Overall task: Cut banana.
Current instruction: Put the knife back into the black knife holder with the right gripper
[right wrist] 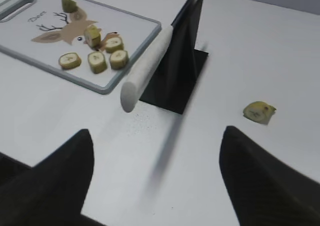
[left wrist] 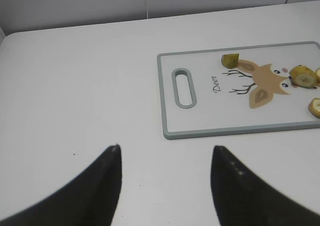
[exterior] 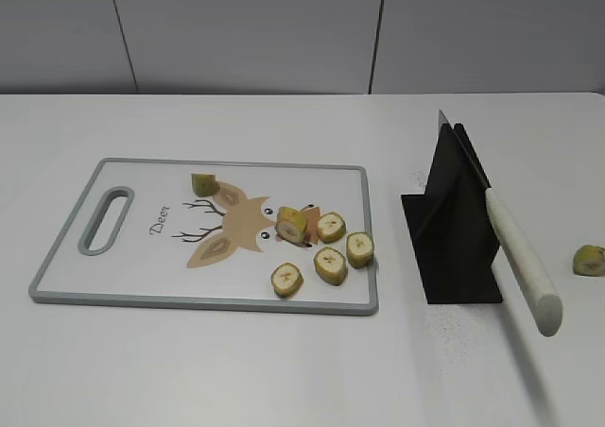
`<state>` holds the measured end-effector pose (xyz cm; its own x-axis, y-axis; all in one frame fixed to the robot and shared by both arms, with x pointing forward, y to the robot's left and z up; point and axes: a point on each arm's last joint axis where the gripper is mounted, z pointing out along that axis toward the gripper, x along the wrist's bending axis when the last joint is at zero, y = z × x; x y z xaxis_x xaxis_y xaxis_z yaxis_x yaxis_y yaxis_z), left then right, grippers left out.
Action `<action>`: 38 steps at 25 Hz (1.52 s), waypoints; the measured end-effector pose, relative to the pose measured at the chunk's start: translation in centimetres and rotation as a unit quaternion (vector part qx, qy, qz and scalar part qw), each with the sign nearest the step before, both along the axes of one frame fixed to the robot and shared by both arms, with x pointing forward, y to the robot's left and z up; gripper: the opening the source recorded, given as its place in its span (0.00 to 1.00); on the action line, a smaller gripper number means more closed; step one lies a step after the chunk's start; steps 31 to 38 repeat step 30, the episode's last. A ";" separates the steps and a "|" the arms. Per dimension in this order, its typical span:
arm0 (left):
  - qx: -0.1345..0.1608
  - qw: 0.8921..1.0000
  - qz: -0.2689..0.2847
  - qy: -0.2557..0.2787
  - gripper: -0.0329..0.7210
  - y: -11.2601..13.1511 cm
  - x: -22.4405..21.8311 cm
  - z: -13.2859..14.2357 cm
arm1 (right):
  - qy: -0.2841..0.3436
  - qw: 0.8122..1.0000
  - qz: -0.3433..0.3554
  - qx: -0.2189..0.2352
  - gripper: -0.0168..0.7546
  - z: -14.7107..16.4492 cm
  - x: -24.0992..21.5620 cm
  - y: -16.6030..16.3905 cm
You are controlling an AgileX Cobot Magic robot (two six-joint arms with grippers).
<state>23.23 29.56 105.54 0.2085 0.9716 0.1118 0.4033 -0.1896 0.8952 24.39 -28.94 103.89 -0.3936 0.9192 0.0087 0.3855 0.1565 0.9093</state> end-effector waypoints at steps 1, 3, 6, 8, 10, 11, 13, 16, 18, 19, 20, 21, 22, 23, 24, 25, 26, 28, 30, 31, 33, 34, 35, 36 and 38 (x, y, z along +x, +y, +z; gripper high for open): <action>0.000 1.000 0.000 0.000 0.78 0.0 0.0 0.0 | 0.001 1.000 -0.016 0.004 0.79 0.0 0.0 0.1; 0.000 1.000 0.000 0.000 0.78 0.0 0.0 0.0 | 0.003 0.999 -0.050 0.012 0.79 0.0 0.1 0.1; 0.000 1.000 0.000 0.000 0.78 0.0 0.0 0.0 | 0.004 0.995 -0.099 0.019 0.79 0.0 0.2 0.2; 0.000 1.000 0.000 0.000 0.78 0.0 0.0 0.0 | 0.005 0.993 -0.118 0.023 0.79 0.0 0.2 0.2; 0.000 1.000 0.001 0.000 0.78 0.0 0.0 0.0 | 0.004 0.991 -0.129 0.026 0.78 0.1 0.2 0.2; 0.000 1.000 0.002 0.000 0.78 0.0 0.0 0.0 | 0.005 0.991 -0.131 0.028 0.78 0.1 0.2 0.3; 0.000 1.000 0.006 0.000 0.78 0.0 0.0 0.0 | 0.005 0.990 -0.138 0.031 0.78 0.1 0.3 0.3; 0.000 1.000 0.011 0.000 0.78 0.0 0.0 0.0 | 0.005 0.988 -0.153 0.033 0.78 0.1 0.3 0.3; 0.000 1.000 0.012 0.000 0.78 0.0 0.0 0.0 | 0.005 0.987 -0.160 0.034 0.78 0.1 0.3 0.3; 0.000 1.000 0.012 0.000 0.78 0.0 0.0 0.0 | 0.005 0.986 -0.161 0.034 0.78 0.1 0.3 0.3; 0.000 1.000 0.012 0.000 0.78 0.0 0.0 0.0 | 0.005 0.986 -0.161 0.035 0.78 0.1 0.3 0.3; 0.000 1.000 0.012 0.000 0.78 0.0 0.0 0.0 | 0.005 0.986 -0.162 0.035 0.78 0.1 0.3 0.3; 0.000 1.000 0.012 0.000 0.78 0.0 0.0 0.0 | 0.005 0.986 -0.162 0.035 0.78 0.1 0.3 0.3; 0.000 1.000 0.012 0.000 0.78 0.0 0.0 0.0 | 0.005 0.986 -0.162 0.035 0.78 0.1 0.3 0.3; 0.000 1.000 0.012 0.000 0.78 0.0 0.0 0.0 | 0.005 0.986 -0.162 0.035 0.78 0.1 0.3 0.3; 0.000 1.000 0.012 0.000 0.78 0.0 0.0 0.0 | 0.005 0.986 -0.162 0.035 0.78 0.1 0.3 0.3; 0.000 1.000 0.012 0.000 0.78 0.0 0.0 0.0 | 0.005 0.986 -0.162 0.035 0.78 0.1 0.3 0.3; 0.000 1.000 0.012 0.000 0.78 0.0 0.0 0.0 | 0.005 0.986 -0.162 0.035 0.78 0.1 0.3 0.3; 0.000 1.000 0.012 0.000 0.78 0.0 0.0 0.0 | 0.005 0.986 -0.162 0.035 0.78 0.1 0.3 0.3; 0.000 1.000 0.012 0.000 0.78 0.0 0.0 0.0 | 0.005 0.986 -0.162 0.035 0.78 0.1 0.3 0.3; 0.000 1.000 0.012 0.000 0.78 0.0 0.0 0.0 | 0.005 0.986 -0.162 0.035 0.78 0.1 0.3 0.3; 0.000 1.000 0.012 0.000 0.78 0.0 0.0 0.0 | 0.005 0.986 -0.162 0.035 0.78 0.1 0.3 0.3; 0.000 1.000 0.012 0.000 0.78 0.0 0.0 0.0 | 0.005 0.986 -0.162 0.035 0.78 0.1 0.3 0.3; 0.000 1.000 0.012 0.000 0.78 0.0 0.0 0.0 | 0.005 0.986 -0.162 0.035 0.78 0.1 0.3 0.3; 0.000 1.000 0.012 0.000 0.78 0.0 0.0 0.0 | 0.005 0.986 -0.162 0.035 0.78 0.1 0.3 0.3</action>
